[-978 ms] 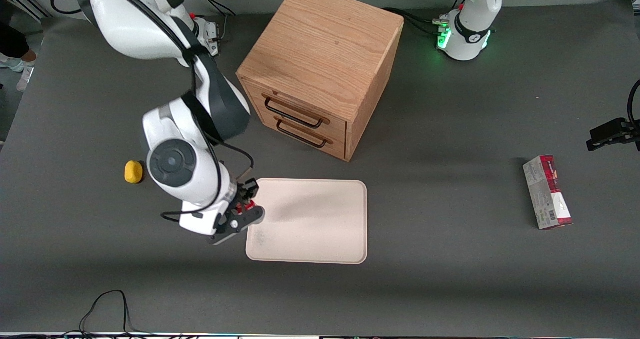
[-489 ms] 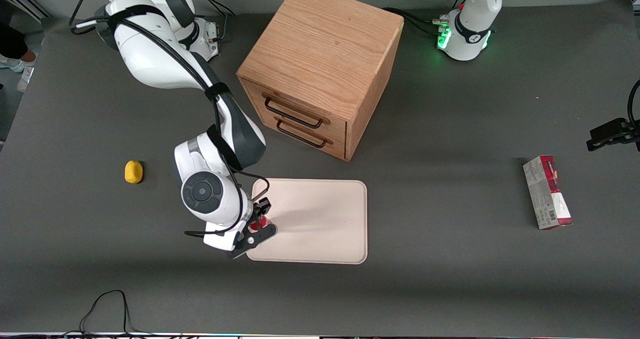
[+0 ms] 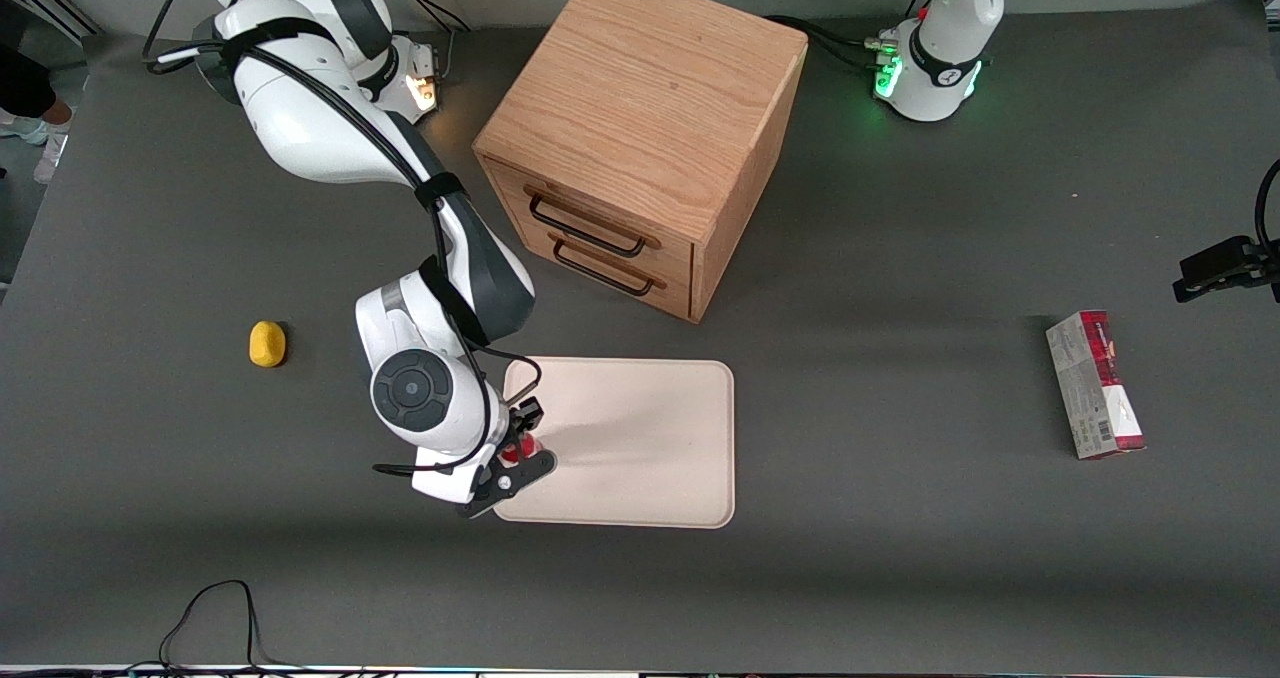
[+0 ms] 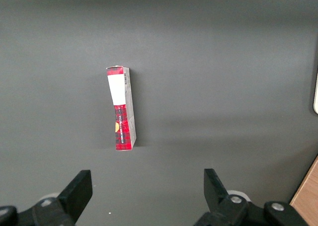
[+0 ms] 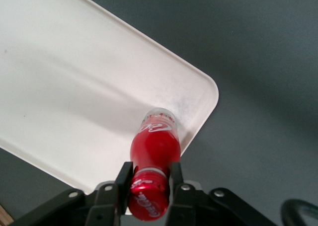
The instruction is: Place coke bottle on tray
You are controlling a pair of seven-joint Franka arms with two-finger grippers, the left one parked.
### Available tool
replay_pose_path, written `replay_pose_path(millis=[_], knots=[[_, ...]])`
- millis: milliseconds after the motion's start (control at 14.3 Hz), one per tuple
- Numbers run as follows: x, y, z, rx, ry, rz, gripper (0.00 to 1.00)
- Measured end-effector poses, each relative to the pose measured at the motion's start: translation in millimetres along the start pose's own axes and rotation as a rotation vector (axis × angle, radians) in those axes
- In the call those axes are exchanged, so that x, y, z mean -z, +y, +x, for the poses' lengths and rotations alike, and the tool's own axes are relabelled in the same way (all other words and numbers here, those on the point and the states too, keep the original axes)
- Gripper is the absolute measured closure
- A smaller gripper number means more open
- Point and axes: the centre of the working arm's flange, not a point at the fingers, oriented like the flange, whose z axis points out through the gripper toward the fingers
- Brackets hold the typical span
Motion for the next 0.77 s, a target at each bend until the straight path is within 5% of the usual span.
replay_pose_path(millis=[419, 769], knots=[[23.9, 0.7, 1.8, -0.002, 0.036, -0.003, 0.01], [129.1, -1.0, -35.6, -0.012, -0.017, -0.005, 0.00]])
